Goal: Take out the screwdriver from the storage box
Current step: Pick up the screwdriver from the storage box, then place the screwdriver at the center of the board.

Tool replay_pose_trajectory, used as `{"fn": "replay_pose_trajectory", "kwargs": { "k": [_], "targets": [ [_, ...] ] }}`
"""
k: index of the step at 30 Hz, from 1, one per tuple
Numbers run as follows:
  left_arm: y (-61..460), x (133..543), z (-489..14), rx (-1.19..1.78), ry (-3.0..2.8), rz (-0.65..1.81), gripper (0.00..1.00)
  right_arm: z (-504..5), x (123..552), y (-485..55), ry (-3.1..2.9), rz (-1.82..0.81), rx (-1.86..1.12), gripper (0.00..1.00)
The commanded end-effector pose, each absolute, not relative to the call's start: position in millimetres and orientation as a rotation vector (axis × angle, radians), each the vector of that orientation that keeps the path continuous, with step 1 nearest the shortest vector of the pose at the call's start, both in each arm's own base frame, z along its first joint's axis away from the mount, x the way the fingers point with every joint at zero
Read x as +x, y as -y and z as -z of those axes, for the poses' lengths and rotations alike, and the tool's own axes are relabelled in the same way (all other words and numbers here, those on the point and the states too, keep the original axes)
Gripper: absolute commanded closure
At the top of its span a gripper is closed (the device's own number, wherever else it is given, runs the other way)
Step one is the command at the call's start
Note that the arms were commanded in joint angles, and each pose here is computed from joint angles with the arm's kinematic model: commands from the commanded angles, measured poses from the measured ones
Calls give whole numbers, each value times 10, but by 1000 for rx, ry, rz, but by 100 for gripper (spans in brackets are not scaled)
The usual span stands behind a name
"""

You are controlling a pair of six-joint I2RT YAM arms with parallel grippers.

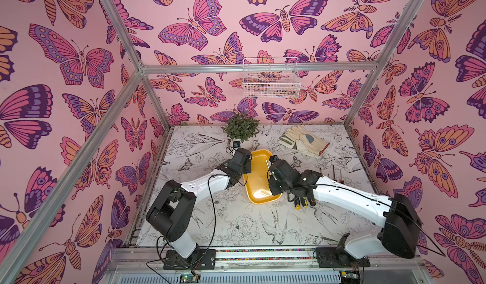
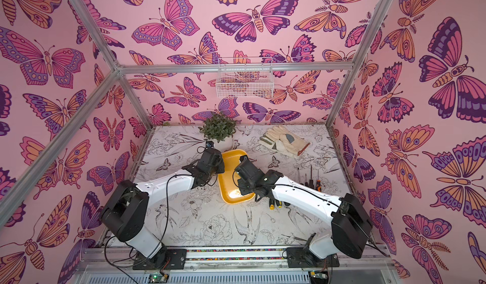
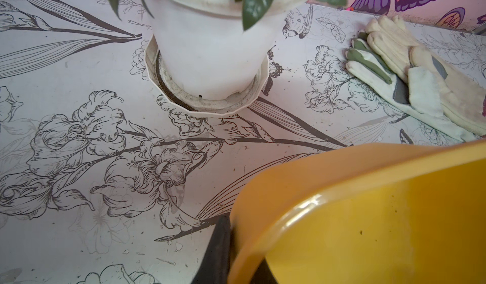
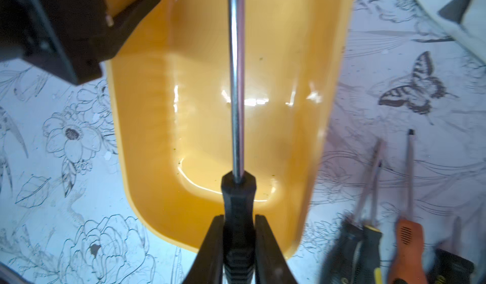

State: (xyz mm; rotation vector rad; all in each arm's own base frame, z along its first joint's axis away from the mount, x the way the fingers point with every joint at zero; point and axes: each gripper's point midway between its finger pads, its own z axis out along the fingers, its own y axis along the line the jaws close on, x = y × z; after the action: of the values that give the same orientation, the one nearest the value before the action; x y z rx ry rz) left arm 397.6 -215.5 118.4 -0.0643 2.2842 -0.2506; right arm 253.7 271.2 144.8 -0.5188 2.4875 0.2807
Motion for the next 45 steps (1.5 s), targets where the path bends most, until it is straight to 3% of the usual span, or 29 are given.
{"fn": "replay_pose_trajectory", "kwargs": {
  "k": [1, 16, 26, 45],
  "targets": [
    [2198, 3973, -1261, -72, -2265, 293, 100, -1445, 2603, -2322, -2521, -189, -488, 100],
    [2197, 3960, -1286, -71, -2261, 304, 100, -1421, 3229, -717, -2621, -5, -100, 100],
    [2218, 3956, -1294, -56, -2261, 313, 100, -1274, 3548, 46, -2707, 135, 116, 100],
    [2265, 3959, -1283, -28, -2261, 335, 100, -885, 3395, 871, -2825, 325, 343, 100]
  ]
}}
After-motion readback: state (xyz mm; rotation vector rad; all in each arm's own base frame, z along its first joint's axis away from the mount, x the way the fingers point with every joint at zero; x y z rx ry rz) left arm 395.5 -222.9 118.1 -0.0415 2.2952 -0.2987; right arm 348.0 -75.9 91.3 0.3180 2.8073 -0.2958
